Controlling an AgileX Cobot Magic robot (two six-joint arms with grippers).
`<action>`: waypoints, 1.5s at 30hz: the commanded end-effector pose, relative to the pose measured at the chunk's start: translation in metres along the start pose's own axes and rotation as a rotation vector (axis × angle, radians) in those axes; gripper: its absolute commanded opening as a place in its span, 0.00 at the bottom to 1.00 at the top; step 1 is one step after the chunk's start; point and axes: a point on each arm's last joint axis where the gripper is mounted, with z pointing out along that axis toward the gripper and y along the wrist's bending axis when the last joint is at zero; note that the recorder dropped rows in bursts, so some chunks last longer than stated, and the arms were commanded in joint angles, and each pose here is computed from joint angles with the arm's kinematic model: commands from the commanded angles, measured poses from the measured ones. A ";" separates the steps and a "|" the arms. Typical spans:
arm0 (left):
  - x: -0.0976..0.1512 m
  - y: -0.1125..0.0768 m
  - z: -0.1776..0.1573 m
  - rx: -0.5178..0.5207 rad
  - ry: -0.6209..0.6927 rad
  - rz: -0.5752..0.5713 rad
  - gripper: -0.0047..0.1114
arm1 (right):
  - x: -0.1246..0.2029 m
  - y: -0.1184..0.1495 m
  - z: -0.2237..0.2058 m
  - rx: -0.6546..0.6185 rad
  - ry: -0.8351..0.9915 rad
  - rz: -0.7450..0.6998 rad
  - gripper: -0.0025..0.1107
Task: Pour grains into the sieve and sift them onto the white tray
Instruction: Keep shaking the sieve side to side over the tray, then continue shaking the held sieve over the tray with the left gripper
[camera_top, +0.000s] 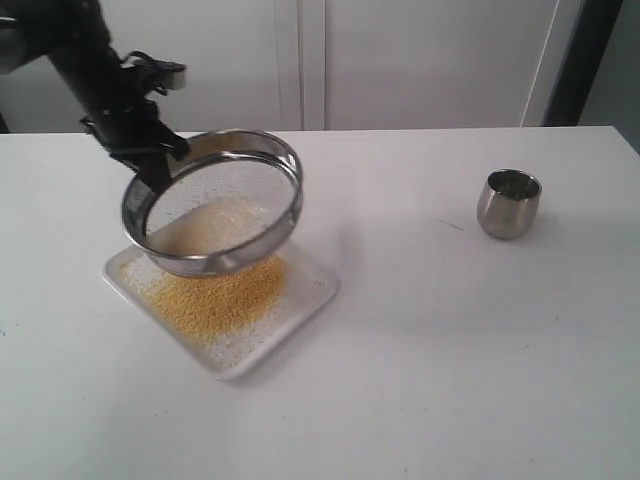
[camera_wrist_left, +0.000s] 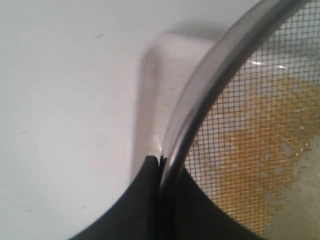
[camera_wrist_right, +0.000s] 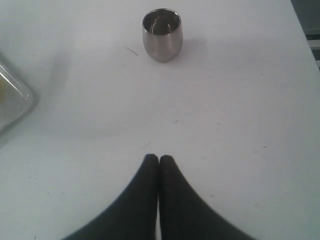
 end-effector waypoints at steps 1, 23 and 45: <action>0.003 -0.007 -0.013 0.124 -0.005 0.020 0.04 | 0.001 0.000 0.000 0.001 -0.007 0.004 0.02; -0.007 -0.051 0.004 0.018 0.087 0.129 0.04 | 0.001 0.000 0.000 0.001 -0.007 0.004 0.02; -0.004 -0.042 -0.006 -0.046 0.107 0.050 0.04 | 0.001 0.000 0.000 0.001 -0.007 0.004 0.02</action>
